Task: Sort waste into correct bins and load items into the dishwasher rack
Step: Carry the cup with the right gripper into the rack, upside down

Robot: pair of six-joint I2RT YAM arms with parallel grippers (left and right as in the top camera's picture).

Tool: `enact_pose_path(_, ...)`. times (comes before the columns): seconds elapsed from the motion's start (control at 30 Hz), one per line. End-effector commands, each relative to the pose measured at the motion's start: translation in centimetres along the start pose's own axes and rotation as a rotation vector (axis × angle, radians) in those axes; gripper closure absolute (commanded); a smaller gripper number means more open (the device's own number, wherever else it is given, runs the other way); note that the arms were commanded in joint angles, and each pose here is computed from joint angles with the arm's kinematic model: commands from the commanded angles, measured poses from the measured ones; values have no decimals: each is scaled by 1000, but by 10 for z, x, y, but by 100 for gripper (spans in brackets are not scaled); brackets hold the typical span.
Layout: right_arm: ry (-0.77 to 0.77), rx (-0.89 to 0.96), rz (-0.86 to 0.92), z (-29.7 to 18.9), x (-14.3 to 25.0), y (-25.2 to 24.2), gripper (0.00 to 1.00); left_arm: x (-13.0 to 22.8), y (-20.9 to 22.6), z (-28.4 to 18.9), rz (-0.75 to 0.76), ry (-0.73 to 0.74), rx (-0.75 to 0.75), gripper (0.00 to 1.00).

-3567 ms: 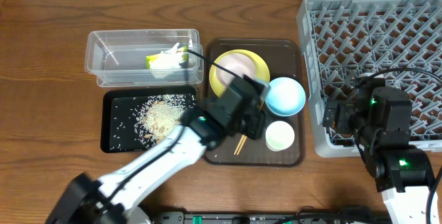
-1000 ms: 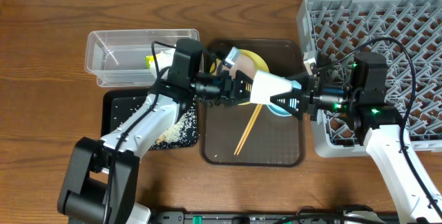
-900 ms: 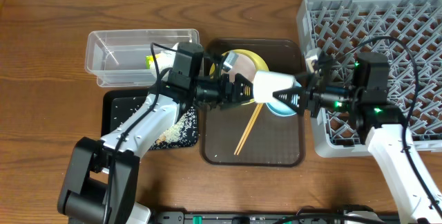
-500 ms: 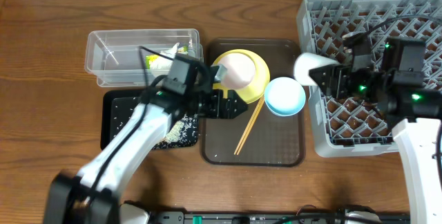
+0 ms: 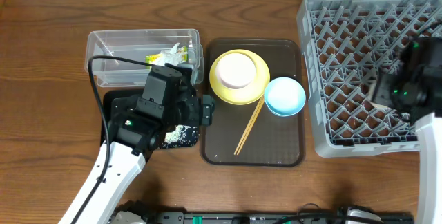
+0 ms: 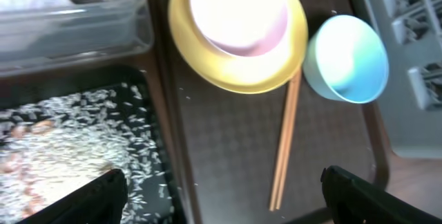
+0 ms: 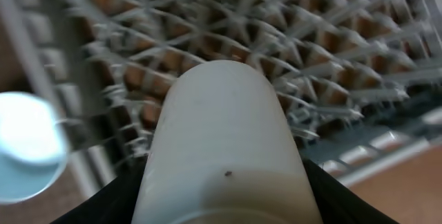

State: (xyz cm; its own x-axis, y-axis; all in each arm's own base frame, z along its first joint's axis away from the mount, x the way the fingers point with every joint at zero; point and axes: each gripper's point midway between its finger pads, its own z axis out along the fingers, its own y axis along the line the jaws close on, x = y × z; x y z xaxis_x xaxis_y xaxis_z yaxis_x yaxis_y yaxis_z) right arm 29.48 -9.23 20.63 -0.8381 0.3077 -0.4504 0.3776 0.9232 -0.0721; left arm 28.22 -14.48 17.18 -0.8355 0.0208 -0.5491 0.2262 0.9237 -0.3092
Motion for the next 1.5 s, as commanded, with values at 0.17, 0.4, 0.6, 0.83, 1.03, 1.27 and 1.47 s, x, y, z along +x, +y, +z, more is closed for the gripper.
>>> enact_pose_path(0.17, 208, 26, 106, 49, 18, -25, 43, -5, 8, -3, 14, -26, -51, 8)
enact_pose_path(0.4, 285, -2, 103, 83, 22, -16, 35, -5, 8, -3, 14, -26, -51, 8)
enact_pose_path(0.6, 290, -85, 115, 87, 20, -1, 13, -5, 8, -3, 14, -25, -51, 8)
enact_pose_path(0.83, 286, -92, 116, 85, 19, 0, 14, -5, 8, -3, 14, -25, -51, 8)
enact_pose_path(1.03, 243, -100, 117, 71, 12, 0, 12, -5, 8, -3, 14, -26, -51, 8)
enact_pose_path(1.27, 212, -31, 124, 47, 16, -14, 16, -5, 8, -3, 14, -25, -51, 8)
enact_pose_path(1.47, 279, 106, 168, 53, 37, -34, 16, -5, 8, -3, 14, -26, -51, 8)
